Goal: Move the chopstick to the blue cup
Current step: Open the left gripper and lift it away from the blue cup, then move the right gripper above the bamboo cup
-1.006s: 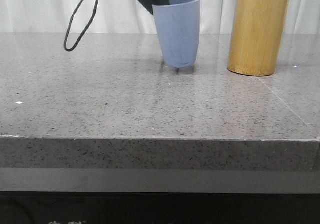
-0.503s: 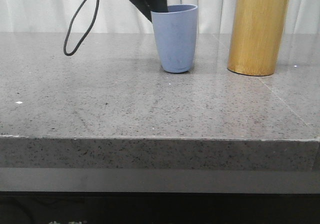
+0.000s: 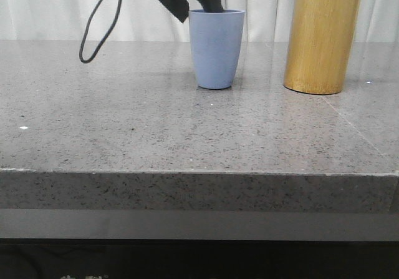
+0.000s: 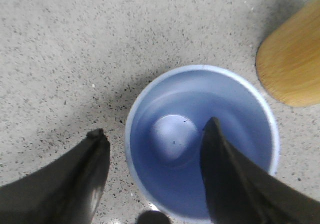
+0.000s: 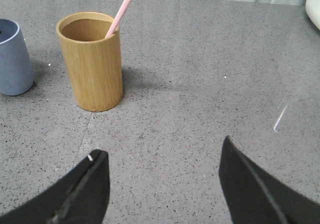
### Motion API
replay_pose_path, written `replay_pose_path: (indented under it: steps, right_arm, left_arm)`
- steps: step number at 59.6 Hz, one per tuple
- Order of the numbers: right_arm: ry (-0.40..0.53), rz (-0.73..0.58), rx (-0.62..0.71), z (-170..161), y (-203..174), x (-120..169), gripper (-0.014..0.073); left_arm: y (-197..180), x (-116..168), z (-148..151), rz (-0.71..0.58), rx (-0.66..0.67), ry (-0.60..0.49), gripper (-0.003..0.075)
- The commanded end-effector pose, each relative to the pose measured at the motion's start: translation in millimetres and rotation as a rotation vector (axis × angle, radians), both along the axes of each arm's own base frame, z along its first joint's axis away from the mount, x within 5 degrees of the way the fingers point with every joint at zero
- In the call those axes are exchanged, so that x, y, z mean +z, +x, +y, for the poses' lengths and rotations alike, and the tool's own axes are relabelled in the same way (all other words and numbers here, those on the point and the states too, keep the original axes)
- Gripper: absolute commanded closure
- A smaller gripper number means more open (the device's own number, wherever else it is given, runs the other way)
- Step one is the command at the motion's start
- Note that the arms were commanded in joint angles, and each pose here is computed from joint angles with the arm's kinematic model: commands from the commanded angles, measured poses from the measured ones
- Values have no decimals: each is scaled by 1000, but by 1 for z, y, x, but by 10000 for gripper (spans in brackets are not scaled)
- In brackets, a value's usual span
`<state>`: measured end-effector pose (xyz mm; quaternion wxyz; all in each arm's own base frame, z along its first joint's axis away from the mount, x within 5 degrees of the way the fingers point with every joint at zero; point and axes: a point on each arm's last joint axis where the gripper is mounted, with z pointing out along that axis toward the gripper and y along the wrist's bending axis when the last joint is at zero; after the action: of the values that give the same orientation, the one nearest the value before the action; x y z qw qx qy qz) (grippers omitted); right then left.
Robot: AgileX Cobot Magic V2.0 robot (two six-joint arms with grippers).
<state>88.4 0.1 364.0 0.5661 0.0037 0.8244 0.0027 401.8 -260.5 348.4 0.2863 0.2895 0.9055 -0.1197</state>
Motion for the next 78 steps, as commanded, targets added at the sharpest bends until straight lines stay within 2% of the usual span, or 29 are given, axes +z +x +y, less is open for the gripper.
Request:
replay_pose_path:
  steps: [1, 14, 22, 31, 40, 53, 78]
  right_arm:
    - [-6, -99, 5, 0, 3, 15, 104]
    - [-5, -99, 5, 0, 3, 15, 104]
    - [-4, -101, 5, 0, 3, 15, 104]
    - [10, -110, 10, 1, 3, 16, 104]
    - [48, -141, 20, 3, 5, 19, 104]
    - [124, -177, 32, 6, 22, 22, 104]
    - [309, -233, 35, 16, 93, 14, 104]
  left_arm:
    - [-22, 63, 12, -156, -2, -119, 312]
    - [-48, 103, 26, -207, -6, -174, 312]
    - [-74, 123, 38, -193, -25, -216, 312]
    - [-98, 131, 52, -216, -28, -229, 314]
    - [-130, 141, 70, -300, -15, -323, 313]
    - [-176, 131, 102, -405, -11, -354, 314]
    - [-250, 63, 154, -492, 40, -408, 314]
